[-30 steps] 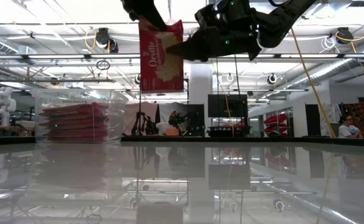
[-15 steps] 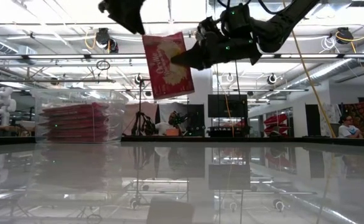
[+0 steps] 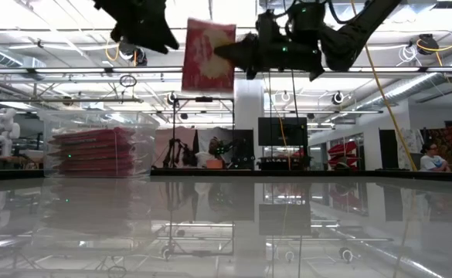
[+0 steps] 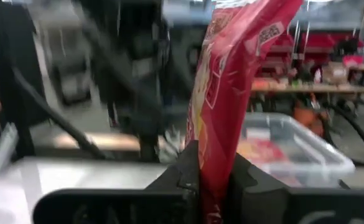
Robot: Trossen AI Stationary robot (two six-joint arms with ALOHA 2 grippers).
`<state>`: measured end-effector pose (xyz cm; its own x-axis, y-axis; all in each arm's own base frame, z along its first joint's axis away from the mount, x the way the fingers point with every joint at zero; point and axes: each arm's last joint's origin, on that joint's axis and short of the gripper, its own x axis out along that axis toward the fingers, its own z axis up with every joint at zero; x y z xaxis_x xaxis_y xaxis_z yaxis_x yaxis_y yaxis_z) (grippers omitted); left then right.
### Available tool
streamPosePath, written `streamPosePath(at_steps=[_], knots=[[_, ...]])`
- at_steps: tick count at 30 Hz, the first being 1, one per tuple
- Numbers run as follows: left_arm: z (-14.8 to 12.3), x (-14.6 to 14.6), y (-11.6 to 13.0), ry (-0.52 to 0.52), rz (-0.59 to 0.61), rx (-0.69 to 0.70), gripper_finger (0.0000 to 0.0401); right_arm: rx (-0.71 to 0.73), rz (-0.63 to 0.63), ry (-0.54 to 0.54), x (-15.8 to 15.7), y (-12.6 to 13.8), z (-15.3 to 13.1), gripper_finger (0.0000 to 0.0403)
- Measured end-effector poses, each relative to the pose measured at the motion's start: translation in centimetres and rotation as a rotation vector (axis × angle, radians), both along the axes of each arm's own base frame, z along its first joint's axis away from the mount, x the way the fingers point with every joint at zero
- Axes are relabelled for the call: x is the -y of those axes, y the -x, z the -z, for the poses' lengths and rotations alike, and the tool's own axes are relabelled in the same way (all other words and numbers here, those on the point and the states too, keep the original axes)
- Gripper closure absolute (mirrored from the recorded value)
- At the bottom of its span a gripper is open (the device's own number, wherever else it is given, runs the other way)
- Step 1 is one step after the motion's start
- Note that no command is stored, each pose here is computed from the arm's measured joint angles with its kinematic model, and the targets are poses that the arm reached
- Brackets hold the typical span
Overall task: Sort popcorn bags into baskets
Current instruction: Put the red popcorn bag into the transparent container
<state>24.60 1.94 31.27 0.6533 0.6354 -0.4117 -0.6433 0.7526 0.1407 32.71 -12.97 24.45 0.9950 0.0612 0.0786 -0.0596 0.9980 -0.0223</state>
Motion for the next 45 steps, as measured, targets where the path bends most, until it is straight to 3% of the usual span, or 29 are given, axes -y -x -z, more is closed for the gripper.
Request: streamPosePath(at_steps=[6, 13, 17, 20, 24, 30, 32, 38, 41, 45], knots=[[2.6, 0.8, 0.3, -0.055, 0.065, 0.27, 0.0184, 0.216, -0.05, -0.052, -1.2, 0.8, -1.2, 0.0388], [5.0, 1.2, 0.1, -0.108, 0.248, 0.513, 0.0132, 0.341, -0.087, 0.003, -3.5, 0.6, -2.1, 0.0388], [5.2, 1.5, -0.4, -0.147, 0.341, 0.585, 0.0128, 0.378, -0.095, 0.062, -4.8, 0.4, -2.4, 0.0388], [5.4, 1.7, -1.0, -0.201, 0.429, 0.601, 0.0156, 0.409, -0.106, 0.094, -5.5, 0.3, -2.7, 0.0388], [5.3, 2.0, -1.5, -0.278, 0.536, 0.63, 0.0227, 0.422, -0.111, 0.108, -5.8, 0.3, -2.8, 0.0387], [5.5, 1.7, -1.6, -0.281, 0.535, 0.623, 0.036, 0.42, -0.118, 0.087, -5.8, 0.3, -2.8, 0.0387], [5.5, 1.5, -1.6, -0.251, 0.523, 0.639, 0.0384, 0.404, -0.121, 0.061, -5.7, 0.3, -2.7, 0.0387], [5.2, 1.4, -0.8, -0.189, 0.516, 0.585, 0.0368, 0.268, -0.159, -0.045, -5.0, 0.5, -1.8, 0.0361], [5.0, 1.3, 0.2, -0.127, 0.491, 0.525, 0.0378, 0.096, -0.129, -0.092, -4.9, 1.4, -0.7, 0.0332], [5.7, 1.1, 1.8, -0.006, 0.394, 0.384, 0.0386, -0.221, 0.083, -0.059, -4.8, 3.2, 0.4, 0.0286]])
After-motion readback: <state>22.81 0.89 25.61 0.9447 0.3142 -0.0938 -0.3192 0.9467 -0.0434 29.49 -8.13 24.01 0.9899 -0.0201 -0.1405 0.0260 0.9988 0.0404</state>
